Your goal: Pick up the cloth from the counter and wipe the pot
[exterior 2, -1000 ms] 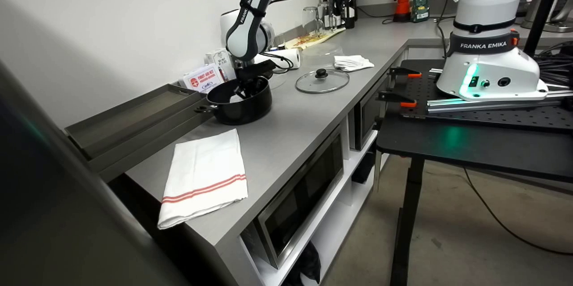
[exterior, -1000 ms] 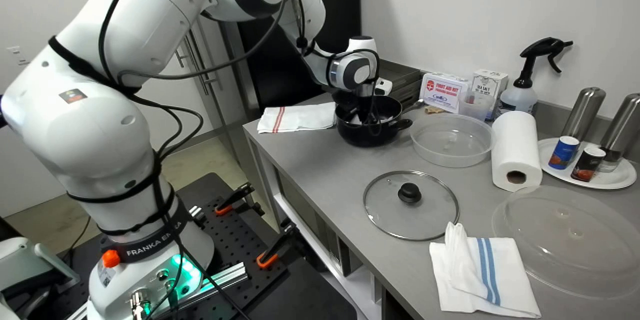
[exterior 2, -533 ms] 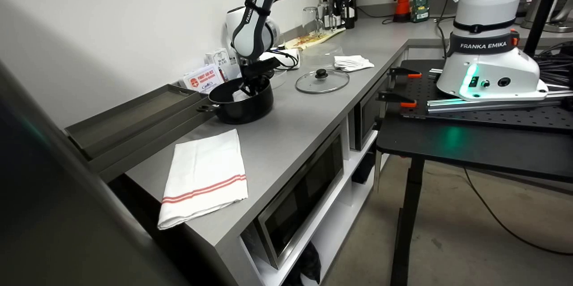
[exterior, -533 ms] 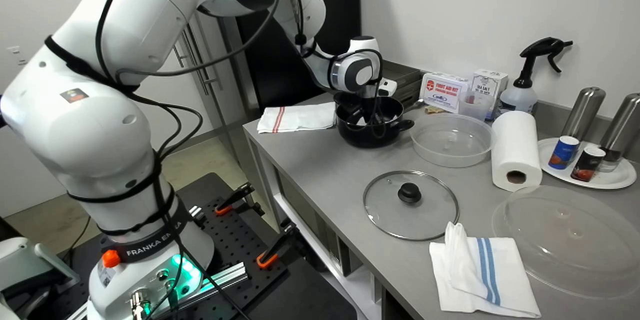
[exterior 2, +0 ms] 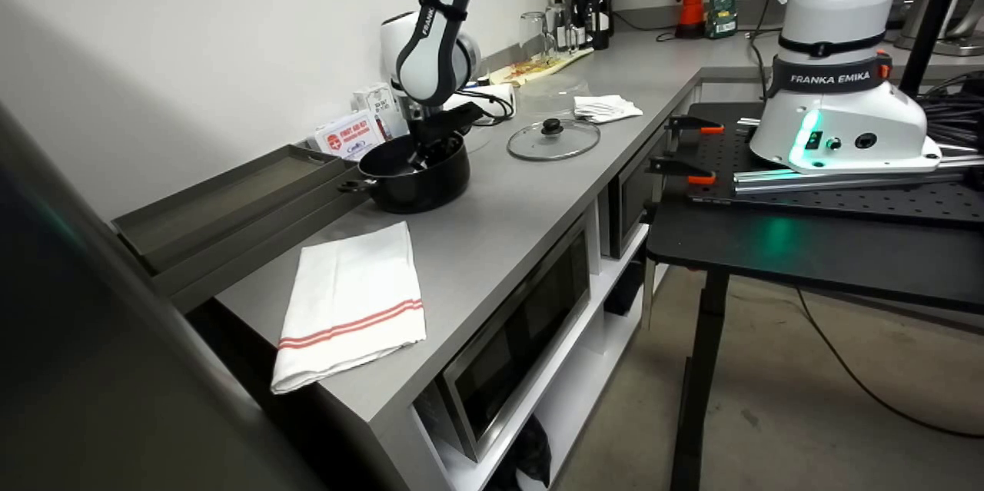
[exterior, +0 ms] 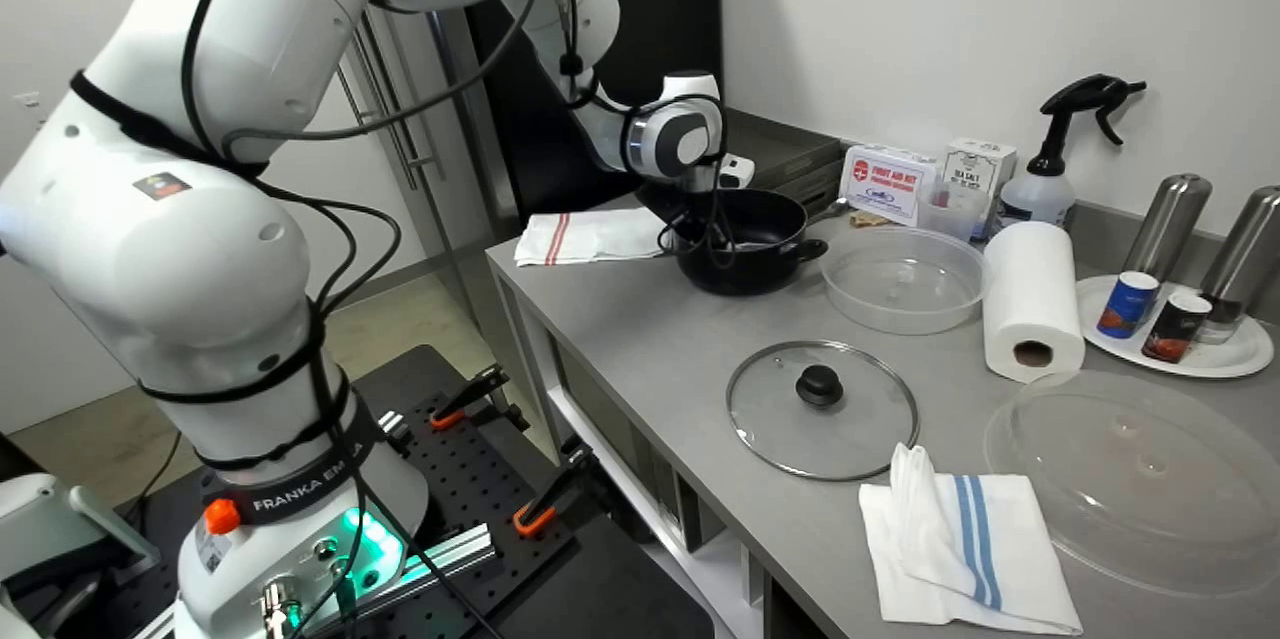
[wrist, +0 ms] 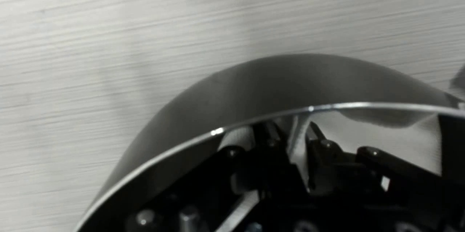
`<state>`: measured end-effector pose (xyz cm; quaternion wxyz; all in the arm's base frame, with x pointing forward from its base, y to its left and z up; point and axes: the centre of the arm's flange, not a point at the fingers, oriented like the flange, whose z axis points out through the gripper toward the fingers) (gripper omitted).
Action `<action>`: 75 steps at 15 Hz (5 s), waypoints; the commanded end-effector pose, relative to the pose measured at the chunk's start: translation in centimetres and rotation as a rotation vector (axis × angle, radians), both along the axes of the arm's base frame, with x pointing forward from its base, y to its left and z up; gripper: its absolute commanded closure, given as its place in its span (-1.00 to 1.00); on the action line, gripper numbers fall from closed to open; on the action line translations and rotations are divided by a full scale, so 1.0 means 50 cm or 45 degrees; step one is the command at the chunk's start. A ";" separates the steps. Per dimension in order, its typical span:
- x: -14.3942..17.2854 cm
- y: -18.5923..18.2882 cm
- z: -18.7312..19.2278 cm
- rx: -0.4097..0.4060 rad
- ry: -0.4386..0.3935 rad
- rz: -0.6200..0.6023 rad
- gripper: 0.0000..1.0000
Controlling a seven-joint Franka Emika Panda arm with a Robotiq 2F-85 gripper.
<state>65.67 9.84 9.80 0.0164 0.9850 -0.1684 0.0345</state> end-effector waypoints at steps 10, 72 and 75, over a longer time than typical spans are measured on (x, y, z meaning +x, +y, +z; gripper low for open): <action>-0.049 0.002 0.025 -0.011 0.075 0.022 0.93; -0.377 -0.289 0.331 0.389 -0.472 -0.555 0.93; -0.398 -0.267 0.301 0.421 -0.444 -0.550 0.93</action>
